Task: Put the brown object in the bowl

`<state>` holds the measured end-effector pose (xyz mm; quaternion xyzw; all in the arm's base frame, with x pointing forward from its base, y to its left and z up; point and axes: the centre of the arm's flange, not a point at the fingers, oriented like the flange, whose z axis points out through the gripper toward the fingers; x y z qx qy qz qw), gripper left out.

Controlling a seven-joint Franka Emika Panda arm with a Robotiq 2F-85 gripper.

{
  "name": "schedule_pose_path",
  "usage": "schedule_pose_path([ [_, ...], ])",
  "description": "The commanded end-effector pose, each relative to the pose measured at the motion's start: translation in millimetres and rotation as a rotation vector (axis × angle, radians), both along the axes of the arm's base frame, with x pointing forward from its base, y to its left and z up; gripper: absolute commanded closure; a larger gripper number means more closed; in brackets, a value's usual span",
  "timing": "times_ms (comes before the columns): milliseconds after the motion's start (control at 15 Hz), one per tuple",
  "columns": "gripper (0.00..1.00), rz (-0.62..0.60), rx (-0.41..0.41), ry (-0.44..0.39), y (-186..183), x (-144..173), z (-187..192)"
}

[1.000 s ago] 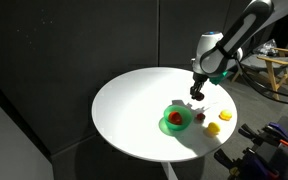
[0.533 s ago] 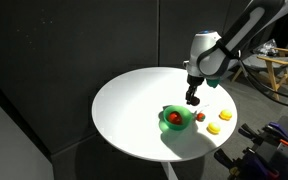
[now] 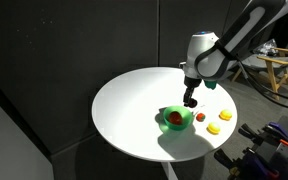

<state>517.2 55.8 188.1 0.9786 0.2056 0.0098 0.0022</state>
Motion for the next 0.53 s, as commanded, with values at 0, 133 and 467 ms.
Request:
schedule_pose_path([
  [0,0.75,0.046,-0.006,-0.004,11.7,2.9,7.2],
  [133,0.75,0.058,-0.005,-0.003,19.1,6.4,5.5],
  [467,0.75,0.077,0.003,-0.008,31.8,17.5,-1.6],
])
